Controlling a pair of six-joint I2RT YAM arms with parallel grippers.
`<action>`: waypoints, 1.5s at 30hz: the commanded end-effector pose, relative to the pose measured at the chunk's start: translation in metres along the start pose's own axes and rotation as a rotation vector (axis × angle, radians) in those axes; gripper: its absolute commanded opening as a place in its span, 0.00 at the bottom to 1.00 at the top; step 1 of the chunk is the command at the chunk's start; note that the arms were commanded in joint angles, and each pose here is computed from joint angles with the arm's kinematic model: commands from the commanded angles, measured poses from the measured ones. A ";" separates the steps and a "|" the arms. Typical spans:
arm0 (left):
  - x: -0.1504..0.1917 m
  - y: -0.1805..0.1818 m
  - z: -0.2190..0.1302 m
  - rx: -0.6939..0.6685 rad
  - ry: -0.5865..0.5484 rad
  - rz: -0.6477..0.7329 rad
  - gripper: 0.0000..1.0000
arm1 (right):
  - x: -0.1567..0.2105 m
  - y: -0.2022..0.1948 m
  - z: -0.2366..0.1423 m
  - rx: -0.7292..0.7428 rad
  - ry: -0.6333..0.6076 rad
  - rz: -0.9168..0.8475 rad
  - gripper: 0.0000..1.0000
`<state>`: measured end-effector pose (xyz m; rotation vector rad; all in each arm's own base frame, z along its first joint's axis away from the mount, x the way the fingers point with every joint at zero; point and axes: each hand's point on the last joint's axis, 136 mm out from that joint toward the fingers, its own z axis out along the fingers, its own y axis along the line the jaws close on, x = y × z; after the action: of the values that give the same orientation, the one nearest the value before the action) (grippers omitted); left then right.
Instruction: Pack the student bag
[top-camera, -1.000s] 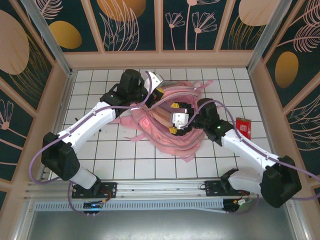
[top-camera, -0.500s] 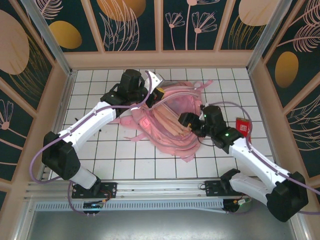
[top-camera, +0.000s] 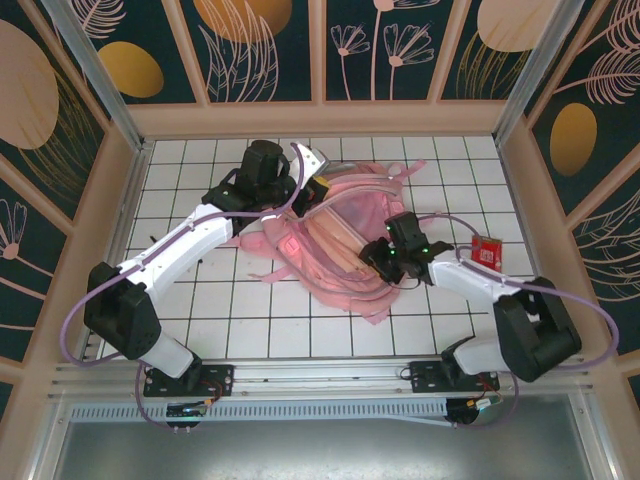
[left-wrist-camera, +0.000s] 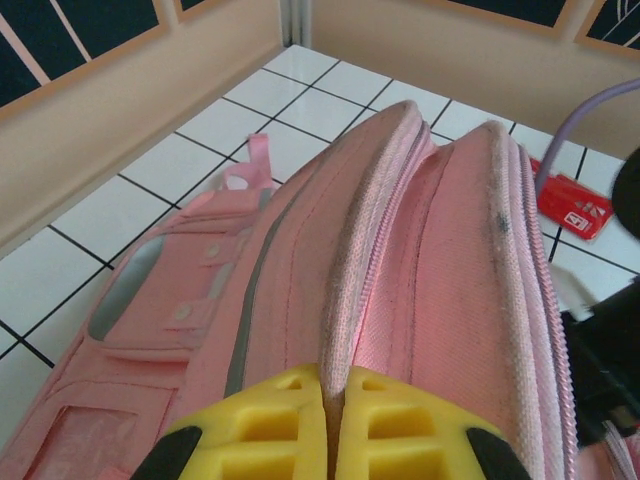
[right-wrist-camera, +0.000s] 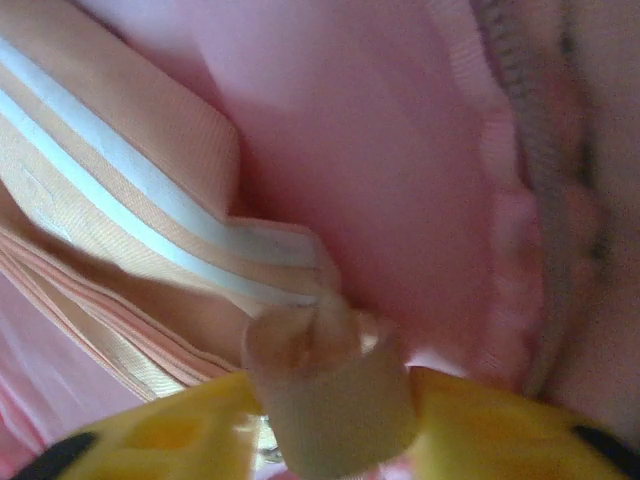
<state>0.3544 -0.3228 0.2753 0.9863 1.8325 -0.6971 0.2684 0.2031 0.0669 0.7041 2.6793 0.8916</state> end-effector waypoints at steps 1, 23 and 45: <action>-0.040 -0.009 -0.002 0.052 -0.149 0.044 0.00 | -0.022 0.059 -0.004 -0.155 -0.064 -0.050 0.27; -0.035 -0.001 -0.001 0.007 -0.180 -0.021 0.00 | -0.007 0.173 0.008 -0.594 0.033 -0.041 0.05; 0.063 0.004 0.023 -0.003 0.051 0.076 0.00 | -0.092 -0.010 -0.166 0.107 -0.532 -0.111 0.64</action>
<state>0.3543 -0.3222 0.2268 0.9879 1.8377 -0.6931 0.2905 0.1359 0.1971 0.6688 2.2620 0.8292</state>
